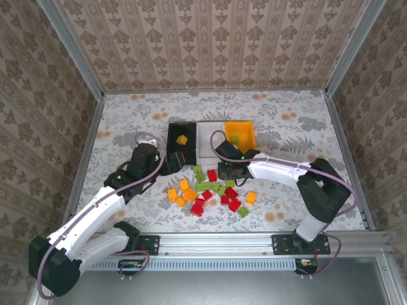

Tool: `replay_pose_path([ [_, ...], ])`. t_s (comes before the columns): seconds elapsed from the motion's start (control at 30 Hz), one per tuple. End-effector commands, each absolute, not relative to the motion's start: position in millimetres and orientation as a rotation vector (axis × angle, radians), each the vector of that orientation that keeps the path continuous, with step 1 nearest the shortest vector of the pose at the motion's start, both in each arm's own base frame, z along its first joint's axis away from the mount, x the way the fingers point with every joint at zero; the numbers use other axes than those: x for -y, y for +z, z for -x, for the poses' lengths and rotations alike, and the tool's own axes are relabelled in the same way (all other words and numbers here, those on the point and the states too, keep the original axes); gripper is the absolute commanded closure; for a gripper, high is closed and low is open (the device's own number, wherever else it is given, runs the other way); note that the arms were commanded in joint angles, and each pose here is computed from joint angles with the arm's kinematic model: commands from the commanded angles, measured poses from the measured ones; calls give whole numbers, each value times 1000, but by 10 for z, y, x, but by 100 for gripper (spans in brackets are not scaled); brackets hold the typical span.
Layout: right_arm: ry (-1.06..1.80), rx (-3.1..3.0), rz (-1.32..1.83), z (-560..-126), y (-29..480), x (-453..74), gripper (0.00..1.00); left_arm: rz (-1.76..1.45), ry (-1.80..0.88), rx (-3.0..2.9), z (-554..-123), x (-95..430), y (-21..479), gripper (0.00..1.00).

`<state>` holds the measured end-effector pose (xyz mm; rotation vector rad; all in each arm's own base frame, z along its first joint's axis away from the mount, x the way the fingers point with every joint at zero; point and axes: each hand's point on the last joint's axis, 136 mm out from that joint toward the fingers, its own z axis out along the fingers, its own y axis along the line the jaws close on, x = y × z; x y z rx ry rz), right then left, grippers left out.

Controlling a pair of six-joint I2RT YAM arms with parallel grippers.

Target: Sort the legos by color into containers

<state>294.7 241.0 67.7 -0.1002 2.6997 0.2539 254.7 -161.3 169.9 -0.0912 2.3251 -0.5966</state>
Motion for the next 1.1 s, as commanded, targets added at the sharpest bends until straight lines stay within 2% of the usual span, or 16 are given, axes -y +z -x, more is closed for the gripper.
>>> replay_pose_path([
  [0.0, 325, -2581, 162, -3085, 1327, -2523, 76, 115, -581, -2341, -2478, 1547, 1629, 0],
  [0.13, 335, -2546, 150, -3353, 1503, -2676, 74, 136, -584, -2351, -2416, 1506, 1571, 0],
  [0.43, 235, -2600, 39, -4087, 1156, -2780, 72, 180, -587, -2361, -2266, 1389, 1524, 0],
  [0.5, 232, -2602, 35, -4164, 1134, -2789, 66, 184, -590, -2361, -2239, 1372, 1520, 0],
  [0.63, 251, -2574, 53, -4215, 1271, -2825, 45, 177, -591, -2349, -2223, 1354, 1548, 0],
  [0.77, 282, -2544, 63, -4050, 1495, -2765, 39, 172, -595, -2339, -2235, 1359, 1572, 0],
  [0.87, 297, -2540, 81, -3749, 1586, -2654, 37, 163, -607, -2333, -2245, 1380, 1588, 0],
  [1.07, 213, -2648, -15, -2910, 1299, -2079, 36, 166, -596, -2342, -2244, 1363, 1562, 0],
])
